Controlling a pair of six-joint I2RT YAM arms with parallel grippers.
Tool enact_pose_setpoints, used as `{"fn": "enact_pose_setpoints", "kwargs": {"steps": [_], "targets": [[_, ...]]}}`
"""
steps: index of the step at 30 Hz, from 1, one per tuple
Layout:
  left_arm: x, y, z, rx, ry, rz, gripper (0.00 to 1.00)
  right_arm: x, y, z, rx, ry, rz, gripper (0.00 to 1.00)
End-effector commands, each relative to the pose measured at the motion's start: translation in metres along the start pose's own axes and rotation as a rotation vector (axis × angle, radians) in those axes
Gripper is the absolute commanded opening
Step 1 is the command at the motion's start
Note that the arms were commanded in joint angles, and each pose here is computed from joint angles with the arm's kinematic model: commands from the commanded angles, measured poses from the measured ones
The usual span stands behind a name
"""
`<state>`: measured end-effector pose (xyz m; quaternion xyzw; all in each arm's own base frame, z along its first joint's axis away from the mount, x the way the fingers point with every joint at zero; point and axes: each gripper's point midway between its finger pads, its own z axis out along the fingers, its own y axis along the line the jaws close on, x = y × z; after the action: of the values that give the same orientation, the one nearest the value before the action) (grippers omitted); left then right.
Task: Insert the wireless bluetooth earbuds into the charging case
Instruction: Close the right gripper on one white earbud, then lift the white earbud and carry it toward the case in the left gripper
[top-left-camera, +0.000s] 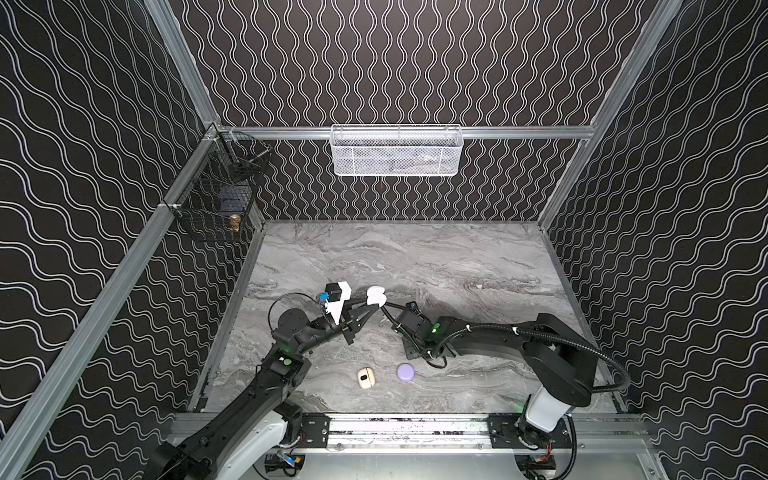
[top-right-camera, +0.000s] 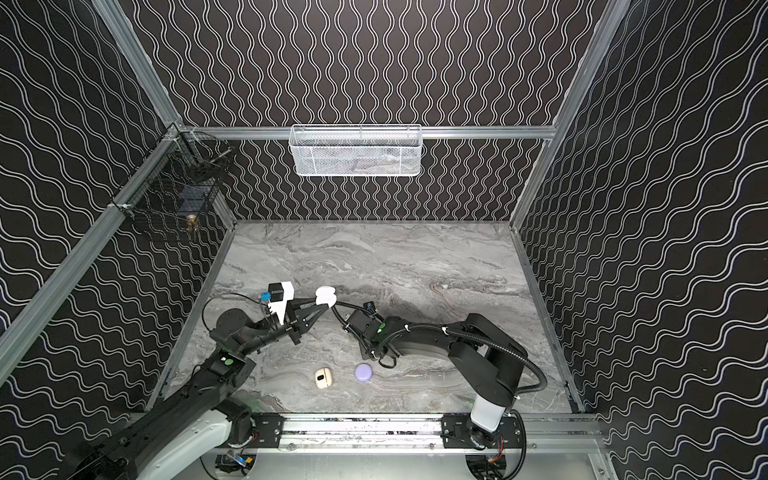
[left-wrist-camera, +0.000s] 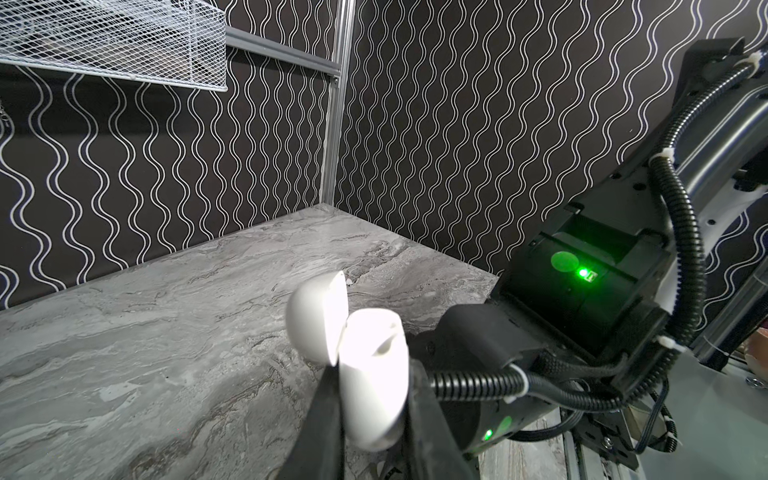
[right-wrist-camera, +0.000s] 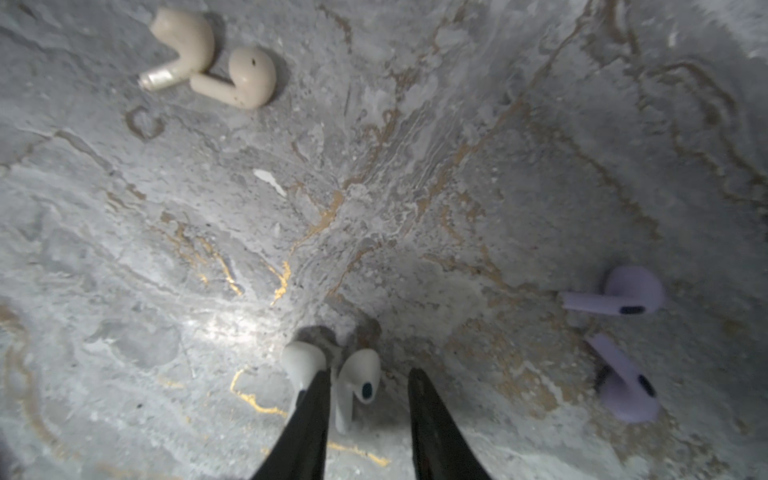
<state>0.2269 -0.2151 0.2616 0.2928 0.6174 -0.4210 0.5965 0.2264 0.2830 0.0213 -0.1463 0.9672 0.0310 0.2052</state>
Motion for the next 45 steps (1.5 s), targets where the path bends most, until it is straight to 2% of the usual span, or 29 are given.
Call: {"fn": "enact_pose_setpoints", "kwargs": {"steps": [1, 20, 24, 29, 33, 38, 40, 42, 45], "targets": [[-0.005, -0.003, 0.0, 0.014, -0.011, 0.029, 0.0, -0.001, 0.001, 0.002, 0.002, 0.003, -0.003, 0.35], [-0.006, -0.004, -0.001, 0.016, -0.019, 0.034, 0.0, 0.006, 0.0, 0.012, -0.033, 0.017, 0.025, 0.29], [-0.006, -0.004, -0.001, 0.014, -0.017, 0.033, 0.0, 0.005, -0.001, 0.011, -0.023, 0.011, 0.033, 0.23], [-0.006, -0.004, 0.0, 0.016, -0.015, 0.032, 0.0, 0.006, -0.002, 0.009, -0.04, 0.003, 0.051, 0.21], [-0.005, 0.002, -0.005, -0.03, -0.045, 0.046, 0.0, 0.005, 0.001, 0.005, -0.08, -0.016, 0.081, 0.16], [-0.007, -0.004, -0.017, -0.029, -0.144, 0.118, 0.0, -0.01, 0.005, -0.019, -0.158, -0.106, 0.14, 0.13], [-0.002, -0.021, -0.026, 0.042, -0.201, 0.216, 0.0, -0.021, 0.006, -0.037, -0.201, -0.162, 0.162, 0.13], [-0.003, -0.022, -0.032, 0.032, -0.246, 0.223, 0.0, -0.032, 0.004, -0.057, -0.236, -0.228, 0.183, 0.13], [0.001, -0.025, -0.025, 0.075, -0.197, 0.219, 0.0, -0.05, 0.002, -0.096, -0.323, -0.353, 0.22, 0.13]]}}
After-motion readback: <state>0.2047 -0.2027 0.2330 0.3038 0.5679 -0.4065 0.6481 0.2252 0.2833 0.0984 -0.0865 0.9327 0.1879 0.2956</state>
